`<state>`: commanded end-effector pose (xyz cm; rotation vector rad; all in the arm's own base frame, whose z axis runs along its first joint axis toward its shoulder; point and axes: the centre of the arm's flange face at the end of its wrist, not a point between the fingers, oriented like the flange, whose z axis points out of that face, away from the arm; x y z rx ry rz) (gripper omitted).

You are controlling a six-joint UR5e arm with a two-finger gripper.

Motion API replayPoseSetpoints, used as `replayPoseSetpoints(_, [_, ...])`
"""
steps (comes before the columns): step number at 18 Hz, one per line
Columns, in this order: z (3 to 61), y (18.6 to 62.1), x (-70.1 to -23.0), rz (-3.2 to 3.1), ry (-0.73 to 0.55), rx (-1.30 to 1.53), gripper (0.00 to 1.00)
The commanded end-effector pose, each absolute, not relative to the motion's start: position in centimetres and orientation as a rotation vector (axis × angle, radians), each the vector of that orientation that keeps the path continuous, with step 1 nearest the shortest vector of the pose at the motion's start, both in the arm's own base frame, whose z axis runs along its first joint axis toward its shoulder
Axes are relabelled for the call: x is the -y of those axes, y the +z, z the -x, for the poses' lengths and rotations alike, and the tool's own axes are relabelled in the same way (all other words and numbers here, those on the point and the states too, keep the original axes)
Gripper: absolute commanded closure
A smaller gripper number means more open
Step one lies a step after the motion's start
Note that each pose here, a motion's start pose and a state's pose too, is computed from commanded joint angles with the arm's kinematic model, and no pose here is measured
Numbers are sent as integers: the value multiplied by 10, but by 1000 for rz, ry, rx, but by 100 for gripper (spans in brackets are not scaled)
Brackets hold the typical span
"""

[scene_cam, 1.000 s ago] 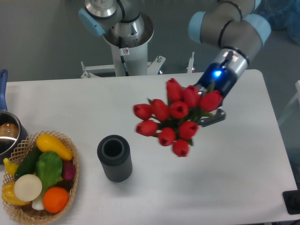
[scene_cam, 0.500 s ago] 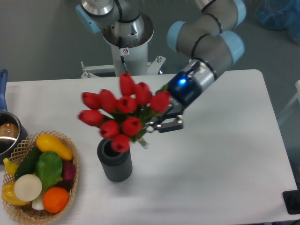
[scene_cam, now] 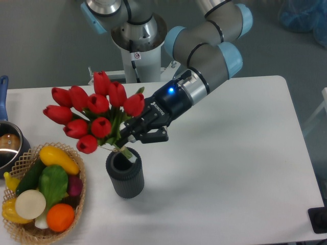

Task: Insert the flowers into the vase
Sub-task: 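Lower the tulip stems down into the black vase opening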

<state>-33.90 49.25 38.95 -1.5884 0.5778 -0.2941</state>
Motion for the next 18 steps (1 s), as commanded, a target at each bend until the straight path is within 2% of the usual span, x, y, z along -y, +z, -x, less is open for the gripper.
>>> replayPoseSetpoints(18, [342,352,-485,1540,-338,-525,88])
